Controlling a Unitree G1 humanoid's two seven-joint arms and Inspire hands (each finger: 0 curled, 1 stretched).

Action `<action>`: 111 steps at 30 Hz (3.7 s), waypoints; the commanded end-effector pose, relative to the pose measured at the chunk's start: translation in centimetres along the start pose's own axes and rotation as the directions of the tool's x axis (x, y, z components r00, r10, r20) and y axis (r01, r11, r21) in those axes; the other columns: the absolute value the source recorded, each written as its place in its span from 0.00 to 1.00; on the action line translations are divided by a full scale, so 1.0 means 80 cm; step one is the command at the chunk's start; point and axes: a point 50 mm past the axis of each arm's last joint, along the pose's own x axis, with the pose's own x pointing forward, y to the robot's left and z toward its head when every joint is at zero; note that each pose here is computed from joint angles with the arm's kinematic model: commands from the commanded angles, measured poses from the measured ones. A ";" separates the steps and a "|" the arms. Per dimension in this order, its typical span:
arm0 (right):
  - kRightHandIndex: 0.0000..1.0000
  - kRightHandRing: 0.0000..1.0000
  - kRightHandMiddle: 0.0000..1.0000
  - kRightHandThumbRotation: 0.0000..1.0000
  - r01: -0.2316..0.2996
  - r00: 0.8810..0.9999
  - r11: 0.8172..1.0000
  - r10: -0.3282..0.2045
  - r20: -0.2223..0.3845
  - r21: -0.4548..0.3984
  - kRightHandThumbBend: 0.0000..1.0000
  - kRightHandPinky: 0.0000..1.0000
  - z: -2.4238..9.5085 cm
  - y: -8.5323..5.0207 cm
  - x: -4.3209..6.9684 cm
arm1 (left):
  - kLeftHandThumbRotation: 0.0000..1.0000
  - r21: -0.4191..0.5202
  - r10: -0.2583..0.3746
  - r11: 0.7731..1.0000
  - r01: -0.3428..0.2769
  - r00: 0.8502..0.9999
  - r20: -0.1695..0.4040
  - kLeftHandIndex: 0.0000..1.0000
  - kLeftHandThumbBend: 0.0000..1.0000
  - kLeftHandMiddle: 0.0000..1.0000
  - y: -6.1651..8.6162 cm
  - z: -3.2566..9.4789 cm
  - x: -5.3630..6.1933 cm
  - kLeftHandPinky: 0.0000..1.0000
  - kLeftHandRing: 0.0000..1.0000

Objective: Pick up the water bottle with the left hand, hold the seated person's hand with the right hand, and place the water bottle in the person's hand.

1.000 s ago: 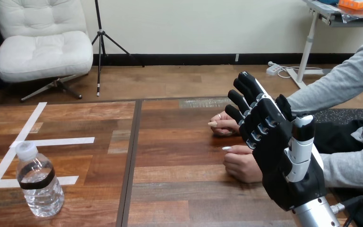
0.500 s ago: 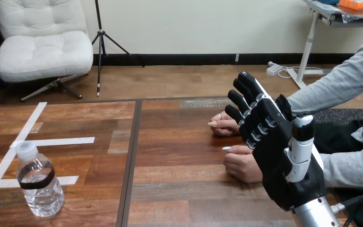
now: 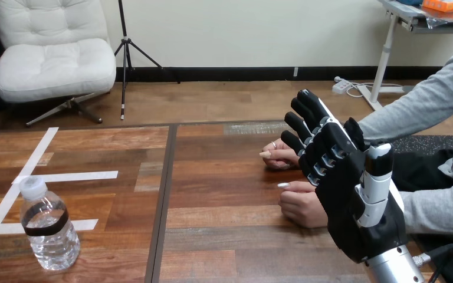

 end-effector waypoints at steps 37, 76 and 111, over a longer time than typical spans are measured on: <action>0.96 1.00 0.99 1.00 -0.016 0.999 1.000 0.017 0.051 -0.015 0.95 1.00 0.014 -0.001 0.008 | 0.72 -0.074 -0.043 0.997 0.039 0.998 -0.055 1.00 1.00 1.00 -0.007 0.002 0.028 1.00 1.00; 0.96 1.00 0.99 1.00 -0.013 0.999 1.000 0.013 0.049 -0.011 0.95 1.00 0.014 0.000 0.008 | 0.00 -0.098 -0.071 0.993 0.067 0.997 -0.040 1.00 1.00 1.00 -0.009 0.000 0.030 1.00 1.00; 0.96 1.00 0.99 1.00 -0.014 0.999 1.000 0.014 0.052 -0.008 0.95 1.00 0.014 0.000 0.008 | 0.00 0.015 -0.152 0.988 0.153 0.985 -0.086 1.00 1.00 1.00 -0.009 0.000 0.028 1.00 1.00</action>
